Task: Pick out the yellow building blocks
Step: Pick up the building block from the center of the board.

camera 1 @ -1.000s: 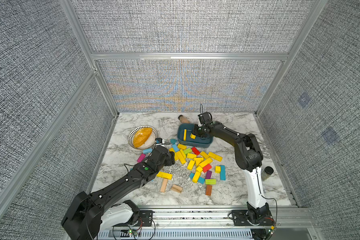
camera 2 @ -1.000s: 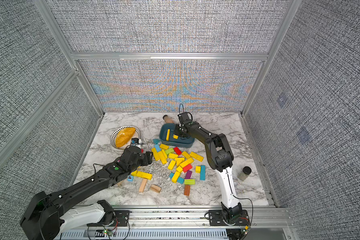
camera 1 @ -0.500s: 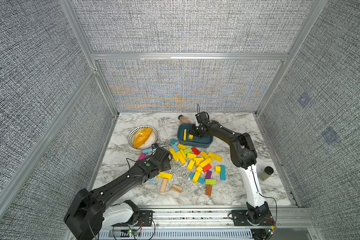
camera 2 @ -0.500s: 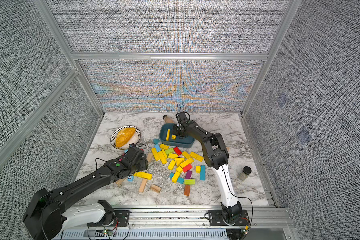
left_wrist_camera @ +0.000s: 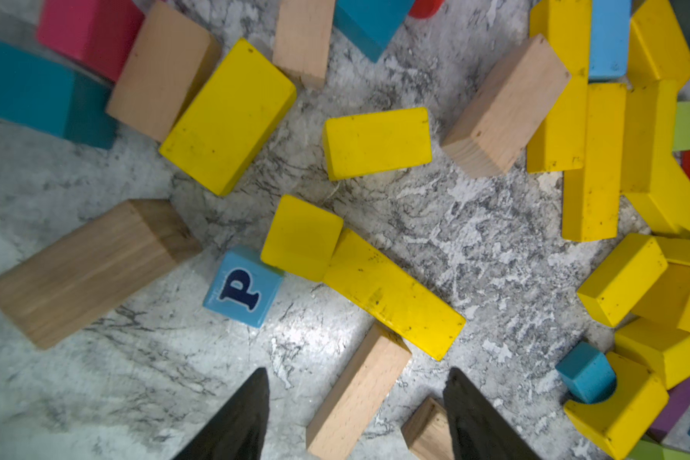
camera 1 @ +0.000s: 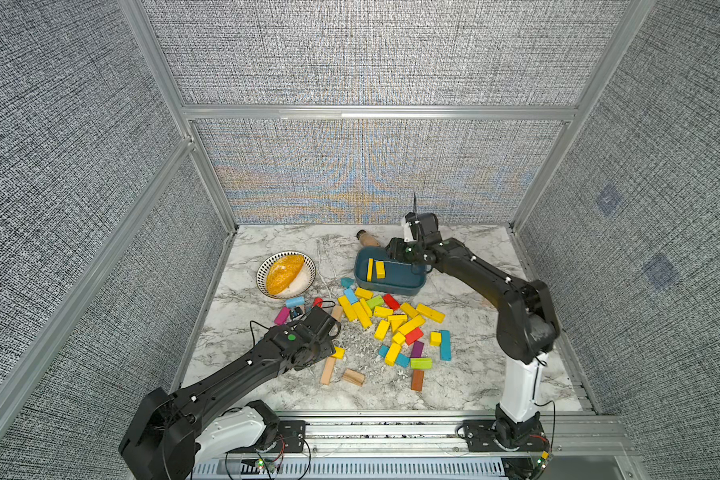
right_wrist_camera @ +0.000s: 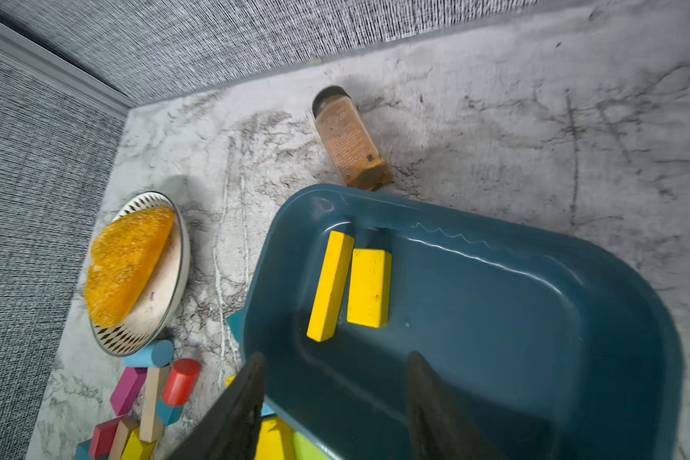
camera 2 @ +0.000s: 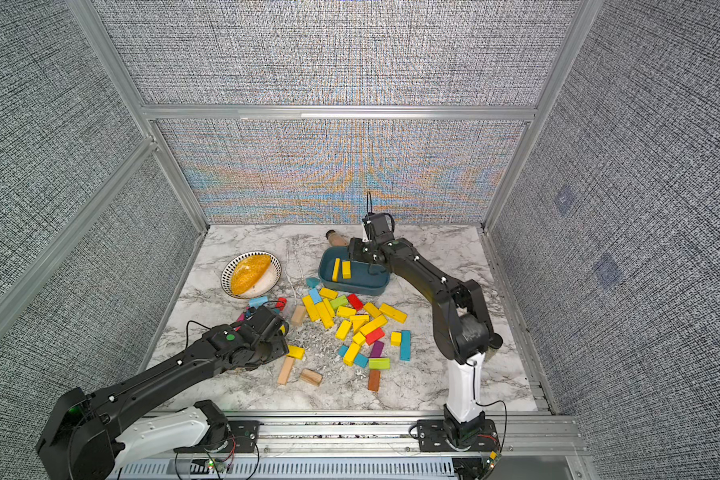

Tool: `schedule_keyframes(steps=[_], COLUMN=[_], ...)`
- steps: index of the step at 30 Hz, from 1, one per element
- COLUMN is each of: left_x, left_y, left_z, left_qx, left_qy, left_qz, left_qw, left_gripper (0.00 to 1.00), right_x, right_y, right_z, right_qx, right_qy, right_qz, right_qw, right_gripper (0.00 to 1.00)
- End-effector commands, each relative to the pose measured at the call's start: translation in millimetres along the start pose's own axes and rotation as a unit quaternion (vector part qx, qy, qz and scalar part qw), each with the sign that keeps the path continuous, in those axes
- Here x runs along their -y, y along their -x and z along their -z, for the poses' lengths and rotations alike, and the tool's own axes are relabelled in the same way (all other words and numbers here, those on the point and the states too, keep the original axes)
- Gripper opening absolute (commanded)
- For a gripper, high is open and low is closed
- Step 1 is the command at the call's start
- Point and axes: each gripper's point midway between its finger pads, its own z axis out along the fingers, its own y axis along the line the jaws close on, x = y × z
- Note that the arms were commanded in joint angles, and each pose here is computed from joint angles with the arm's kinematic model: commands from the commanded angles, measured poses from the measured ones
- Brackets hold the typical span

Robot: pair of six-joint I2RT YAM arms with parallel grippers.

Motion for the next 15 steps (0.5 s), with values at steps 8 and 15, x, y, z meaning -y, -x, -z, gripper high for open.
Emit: schedule_keyframes(steps=[8, 15], left_x=[0, 7], left_y=[-3, -4], left_z=[-16, -26], left_qx=[-0.009, -0.028], left_qy=[0.047, 0.108], left_qz=[0.120, 0.179], left_qw=[0.992, 0.978], left_gripper=[0.71, 0.71], right_x=[-14, 2], right_y=[-40, -47], right_z=[59, 83], right_qx=[0.036, 0.035], right_qy=[0.051, 0.007], right_qz=[0.070, 0.090], right_qw=[0.996, 0.995], right_gripper=[0.57, 0.57])
